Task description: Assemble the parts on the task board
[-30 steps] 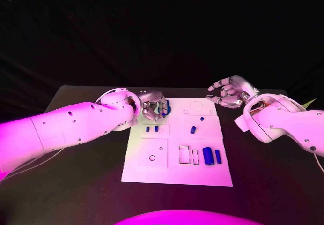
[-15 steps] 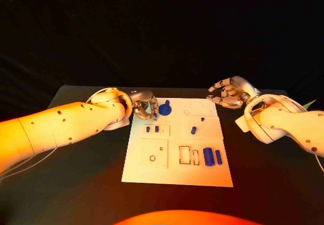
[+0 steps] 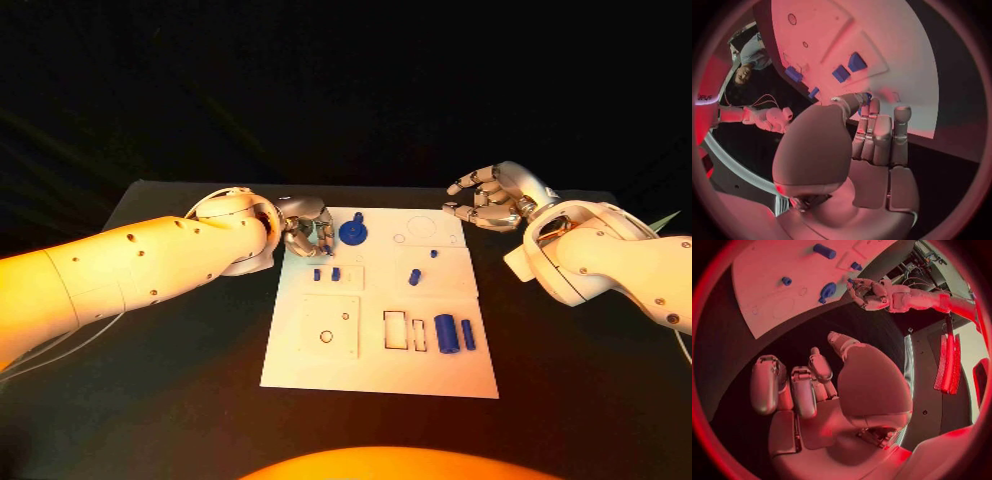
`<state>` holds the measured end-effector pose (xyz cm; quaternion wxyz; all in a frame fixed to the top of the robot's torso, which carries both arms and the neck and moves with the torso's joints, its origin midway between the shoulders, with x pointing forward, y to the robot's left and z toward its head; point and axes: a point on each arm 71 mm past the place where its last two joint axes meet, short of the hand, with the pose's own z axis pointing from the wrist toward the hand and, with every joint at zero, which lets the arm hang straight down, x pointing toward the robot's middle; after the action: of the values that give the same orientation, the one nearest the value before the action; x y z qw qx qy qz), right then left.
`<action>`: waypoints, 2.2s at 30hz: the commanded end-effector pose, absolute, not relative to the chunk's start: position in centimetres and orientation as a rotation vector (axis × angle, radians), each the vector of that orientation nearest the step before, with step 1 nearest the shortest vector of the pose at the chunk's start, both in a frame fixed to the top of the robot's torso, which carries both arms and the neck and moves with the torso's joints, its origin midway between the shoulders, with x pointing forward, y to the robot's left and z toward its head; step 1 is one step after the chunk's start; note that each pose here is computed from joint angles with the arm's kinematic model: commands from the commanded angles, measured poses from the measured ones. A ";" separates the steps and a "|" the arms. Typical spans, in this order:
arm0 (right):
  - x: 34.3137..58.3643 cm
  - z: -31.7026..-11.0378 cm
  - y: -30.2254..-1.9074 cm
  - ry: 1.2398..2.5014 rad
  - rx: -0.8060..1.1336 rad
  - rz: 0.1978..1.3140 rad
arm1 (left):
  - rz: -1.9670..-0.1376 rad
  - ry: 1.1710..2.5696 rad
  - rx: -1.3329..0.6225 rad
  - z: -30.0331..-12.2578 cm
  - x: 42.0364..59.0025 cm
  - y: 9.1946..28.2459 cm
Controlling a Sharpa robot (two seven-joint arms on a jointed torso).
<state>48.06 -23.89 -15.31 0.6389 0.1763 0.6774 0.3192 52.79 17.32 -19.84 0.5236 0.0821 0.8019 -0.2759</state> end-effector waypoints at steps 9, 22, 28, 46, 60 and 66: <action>48.1 -15.3 -23.7 1.539 0.385 0.736 | -0.684 1.949 0.205 -20.3 52.7 16.8; 48.1 -15.3 -23.7 1.539 0.384 0.735 | -0.702 1.945 0.206 -20.3 52.6 16.5; 48.1 -15.3 -23.7 1.540 0.384 0.735 | -0.717 1.938 0.205 -20.3 52.5 16.3; 48.1 -15.3 -23.7 1.542 0.383 0.731 | -0.676 1.970 0.205 -20.5 52.6 16.3; 48.1 -15.3 -23.8 1.543 0.382 0.730 | -0.635 1.982 0.220 -20.9 52.8 16.2; 48.1 -15.3 -23.8 1.543 0.382 0.730 | -0.635 1.979 0.222 -20.9 52.8 16.2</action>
<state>48.12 -23.88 -15.33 0.6395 0.1757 0.6774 0.3182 52.91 16.18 -20.44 0.5105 0.0851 0.8111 -0.2724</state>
